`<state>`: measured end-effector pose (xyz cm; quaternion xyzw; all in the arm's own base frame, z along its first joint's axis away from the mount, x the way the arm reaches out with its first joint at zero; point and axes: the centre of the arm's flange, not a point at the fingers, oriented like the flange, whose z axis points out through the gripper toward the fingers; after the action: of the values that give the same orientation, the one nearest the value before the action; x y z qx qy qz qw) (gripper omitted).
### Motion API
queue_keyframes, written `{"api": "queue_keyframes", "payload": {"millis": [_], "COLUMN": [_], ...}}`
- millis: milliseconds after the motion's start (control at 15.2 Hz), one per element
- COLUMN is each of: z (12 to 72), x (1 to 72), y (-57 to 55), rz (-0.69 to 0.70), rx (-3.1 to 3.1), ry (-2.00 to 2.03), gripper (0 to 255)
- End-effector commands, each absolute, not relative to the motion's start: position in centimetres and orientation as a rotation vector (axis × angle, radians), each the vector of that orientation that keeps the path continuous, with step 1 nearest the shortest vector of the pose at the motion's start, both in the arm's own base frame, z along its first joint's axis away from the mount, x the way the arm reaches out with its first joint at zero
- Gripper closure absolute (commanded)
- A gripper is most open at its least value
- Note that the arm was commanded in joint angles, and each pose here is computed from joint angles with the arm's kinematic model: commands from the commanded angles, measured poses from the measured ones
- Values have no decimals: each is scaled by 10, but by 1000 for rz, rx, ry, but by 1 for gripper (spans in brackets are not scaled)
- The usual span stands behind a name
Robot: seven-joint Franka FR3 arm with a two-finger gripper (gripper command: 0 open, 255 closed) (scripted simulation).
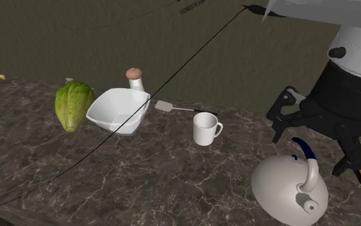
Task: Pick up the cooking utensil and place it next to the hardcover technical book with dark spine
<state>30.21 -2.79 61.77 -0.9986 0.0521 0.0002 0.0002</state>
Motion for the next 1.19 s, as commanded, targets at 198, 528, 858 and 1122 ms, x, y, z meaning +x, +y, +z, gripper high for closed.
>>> {"api": "queue_keyframes", "payload": {"millis": [198,528,858,1122], "z": [601,574,547,525], "x": [303,310,324,341], "y": [9,69,128,174], "rz": [-6,-16,-27,-35], "rx": [-3132,-3113,-3083,-3051], "ry": [278,468,657,807], "gripper": [0,0,0,0]}}
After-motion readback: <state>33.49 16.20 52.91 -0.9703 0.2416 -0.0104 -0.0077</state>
